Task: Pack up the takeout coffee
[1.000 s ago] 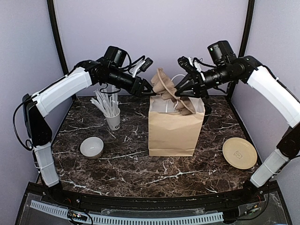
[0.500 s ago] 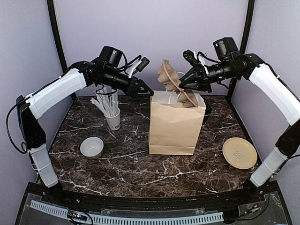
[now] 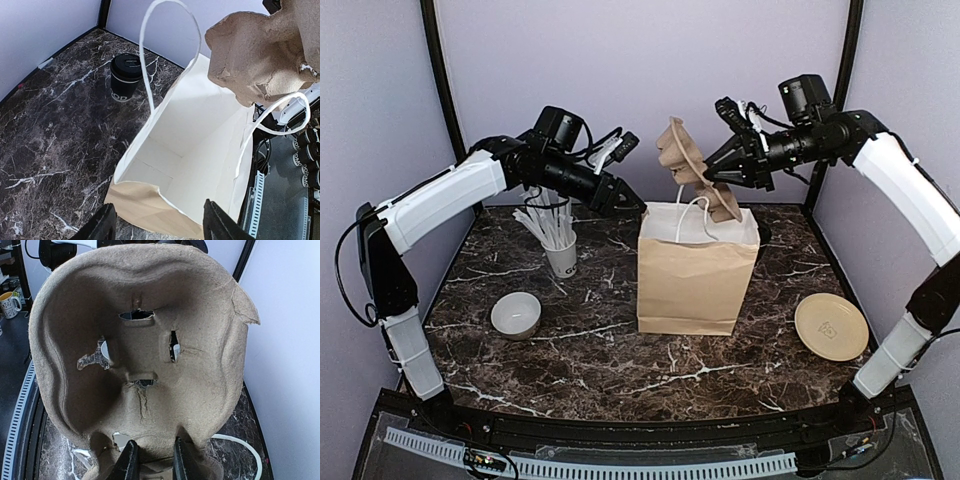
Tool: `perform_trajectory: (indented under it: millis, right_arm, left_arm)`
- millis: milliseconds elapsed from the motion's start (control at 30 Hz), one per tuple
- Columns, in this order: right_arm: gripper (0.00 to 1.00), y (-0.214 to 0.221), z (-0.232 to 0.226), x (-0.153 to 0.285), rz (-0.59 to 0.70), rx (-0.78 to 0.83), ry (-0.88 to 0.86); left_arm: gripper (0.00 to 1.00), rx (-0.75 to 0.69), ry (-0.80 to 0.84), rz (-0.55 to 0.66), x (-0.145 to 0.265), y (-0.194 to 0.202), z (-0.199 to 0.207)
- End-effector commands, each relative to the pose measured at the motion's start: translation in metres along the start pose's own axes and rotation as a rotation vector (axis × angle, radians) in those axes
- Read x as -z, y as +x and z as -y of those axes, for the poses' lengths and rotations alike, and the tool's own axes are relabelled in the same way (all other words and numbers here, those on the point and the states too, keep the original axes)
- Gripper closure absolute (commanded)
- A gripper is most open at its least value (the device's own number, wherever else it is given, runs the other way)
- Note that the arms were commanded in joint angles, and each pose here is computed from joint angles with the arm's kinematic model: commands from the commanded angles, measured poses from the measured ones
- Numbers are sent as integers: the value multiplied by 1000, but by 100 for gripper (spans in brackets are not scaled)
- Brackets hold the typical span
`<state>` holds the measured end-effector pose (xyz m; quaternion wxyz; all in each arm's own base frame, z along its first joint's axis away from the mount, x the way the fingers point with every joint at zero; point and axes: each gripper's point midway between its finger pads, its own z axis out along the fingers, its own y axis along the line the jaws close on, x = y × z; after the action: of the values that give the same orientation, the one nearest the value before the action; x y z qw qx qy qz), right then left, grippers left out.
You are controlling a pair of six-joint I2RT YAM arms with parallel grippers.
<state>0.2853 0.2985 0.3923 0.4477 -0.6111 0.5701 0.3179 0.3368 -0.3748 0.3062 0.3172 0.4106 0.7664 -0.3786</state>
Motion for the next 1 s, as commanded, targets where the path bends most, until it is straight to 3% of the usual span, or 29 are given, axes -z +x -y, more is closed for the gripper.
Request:
perform_trajectory:
  millis: [0, 367, 667, 967]
  right_arm:
    - [82, 5, 10, -8, 3, -8, 15]
    - [83, 52, 16, -36, -72, -115, -35]
    - [82, 70, 3, -31, -150, -156, -42]
    - [82, 99, -5, -33, -328, -216, -5]
  left_arm:
    - [38, -53, -7, 63, 23, -17, 13]
    - [38, -52, -35, 53, 25, -13, 8]
    - [38, -44, -81, 37, 31, -2, -2]
    - [38, -27, -109, 17, 33, 11, -12]
